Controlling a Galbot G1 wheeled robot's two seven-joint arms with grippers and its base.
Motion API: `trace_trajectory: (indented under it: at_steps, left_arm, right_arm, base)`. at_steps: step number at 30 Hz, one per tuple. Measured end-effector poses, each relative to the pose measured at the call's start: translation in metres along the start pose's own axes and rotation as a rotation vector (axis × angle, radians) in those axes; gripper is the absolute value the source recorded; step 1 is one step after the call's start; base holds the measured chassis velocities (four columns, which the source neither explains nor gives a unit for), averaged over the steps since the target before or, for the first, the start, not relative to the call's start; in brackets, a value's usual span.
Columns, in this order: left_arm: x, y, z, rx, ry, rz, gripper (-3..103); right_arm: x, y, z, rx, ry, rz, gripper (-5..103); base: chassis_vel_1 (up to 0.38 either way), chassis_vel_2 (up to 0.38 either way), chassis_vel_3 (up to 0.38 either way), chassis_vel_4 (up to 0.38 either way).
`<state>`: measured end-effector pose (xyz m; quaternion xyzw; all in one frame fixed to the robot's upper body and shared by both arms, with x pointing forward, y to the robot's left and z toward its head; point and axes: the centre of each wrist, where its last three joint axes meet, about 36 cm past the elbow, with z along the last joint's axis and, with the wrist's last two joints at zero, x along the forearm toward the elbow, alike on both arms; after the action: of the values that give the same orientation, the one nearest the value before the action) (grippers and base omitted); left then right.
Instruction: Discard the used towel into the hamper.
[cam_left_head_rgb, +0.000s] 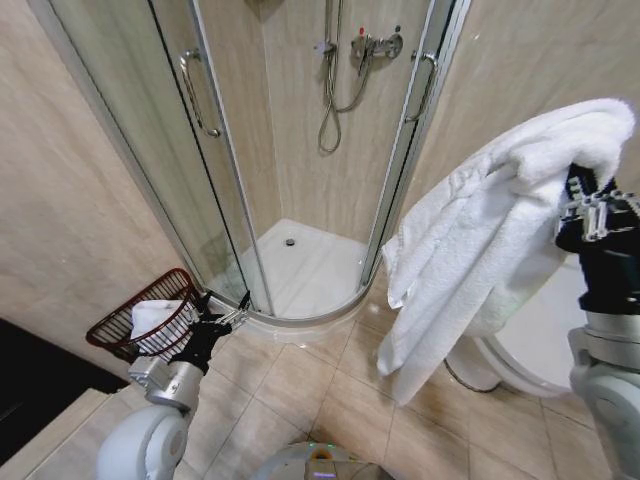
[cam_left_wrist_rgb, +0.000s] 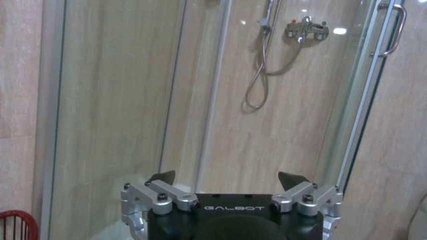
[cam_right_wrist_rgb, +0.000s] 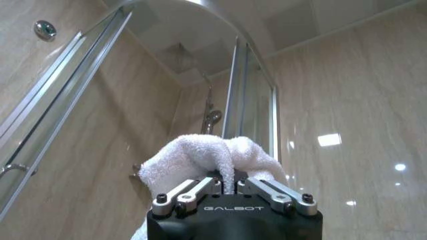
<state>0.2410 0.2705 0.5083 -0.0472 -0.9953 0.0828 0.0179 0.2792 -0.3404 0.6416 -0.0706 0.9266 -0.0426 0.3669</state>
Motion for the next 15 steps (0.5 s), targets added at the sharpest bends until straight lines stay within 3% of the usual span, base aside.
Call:
trace_trajectory:
  at_steps: [15]
  left_arm:
    - [0.000,0.000,0.000,0.000,0.000,0.000,100]
  right_arm:
    - [-0.003,-0.011,-0.011,0.003,-0.047,0.012,8]
  base:
    - [0.000,0.000,0.000,0.000]
